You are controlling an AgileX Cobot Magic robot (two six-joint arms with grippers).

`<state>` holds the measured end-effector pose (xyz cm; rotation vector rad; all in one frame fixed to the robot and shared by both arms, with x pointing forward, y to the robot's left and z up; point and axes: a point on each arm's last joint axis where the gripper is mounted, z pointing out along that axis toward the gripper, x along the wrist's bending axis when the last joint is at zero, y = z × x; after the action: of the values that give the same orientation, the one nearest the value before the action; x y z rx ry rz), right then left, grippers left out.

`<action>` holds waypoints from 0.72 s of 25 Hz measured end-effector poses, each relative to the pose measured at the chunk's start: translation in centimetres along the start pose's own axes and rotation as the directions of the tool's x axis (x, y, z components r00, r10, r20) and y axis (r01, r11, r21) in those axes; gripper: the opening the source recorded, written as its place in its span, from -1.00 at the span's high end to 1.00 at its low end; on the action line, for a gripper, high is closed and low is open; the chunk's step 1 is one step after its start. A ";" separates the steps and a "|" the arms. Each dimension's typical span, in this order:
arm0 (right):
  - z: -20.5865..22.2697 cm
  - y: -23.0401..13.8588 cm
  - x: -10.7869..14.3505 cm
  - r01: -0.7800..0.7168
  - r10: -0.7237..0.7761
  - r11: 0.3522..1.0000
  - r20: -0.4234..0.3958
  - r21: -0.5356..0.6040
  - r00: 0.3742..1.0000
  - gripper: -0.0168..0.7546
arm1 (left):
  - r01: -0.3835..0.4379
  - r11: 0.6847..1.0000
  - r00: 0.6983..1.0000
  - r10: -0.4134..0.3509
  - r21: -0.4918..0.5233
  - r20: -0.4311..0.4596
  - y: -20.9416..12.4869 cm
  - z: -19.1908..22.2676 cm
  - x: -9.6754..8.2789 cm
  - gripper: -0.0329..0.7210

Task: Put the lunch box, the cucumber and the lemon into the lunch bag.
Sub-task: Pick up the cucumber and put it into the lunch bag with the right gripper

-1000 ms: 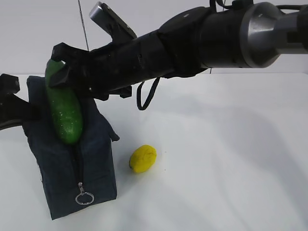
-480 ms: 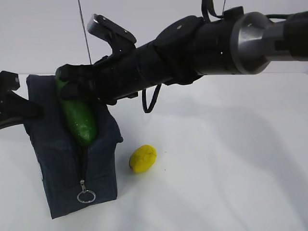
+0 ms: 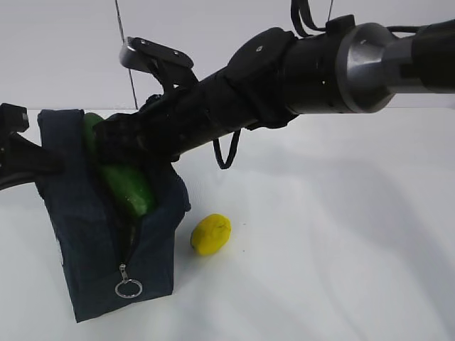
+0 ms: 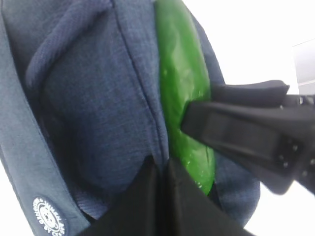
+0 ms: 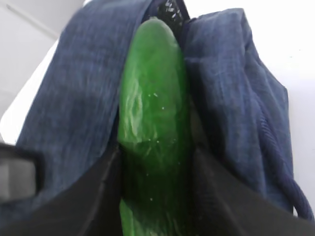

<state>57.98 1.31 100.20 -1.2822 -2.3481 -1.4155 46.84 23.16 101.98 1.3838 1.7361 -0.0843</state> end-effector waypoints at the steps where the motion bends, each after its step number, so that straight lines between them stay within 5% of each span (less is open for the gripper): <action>1: 0.0 -0.1 0.0 0.013 -0.013 1.000 -0.002 0.007 1.000 0.03 | 0.000 1.000 1.000 0.000 0.000 0.000 0.0 0.0 0.0 0.92; 18: -0.3 -0.3 1.3 0.123 -0.112 0.988 -0.114 0.092 0.987 -0.13 | 0.002 1.000 1.000 -0.002 0.001 0.002 0.0 0.0 0.0 0.92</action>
<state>56.90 1.77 100.82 -1.0304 -2.4223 -1.3448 46.84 23.14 101.98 1.3823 1.7361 -0.0876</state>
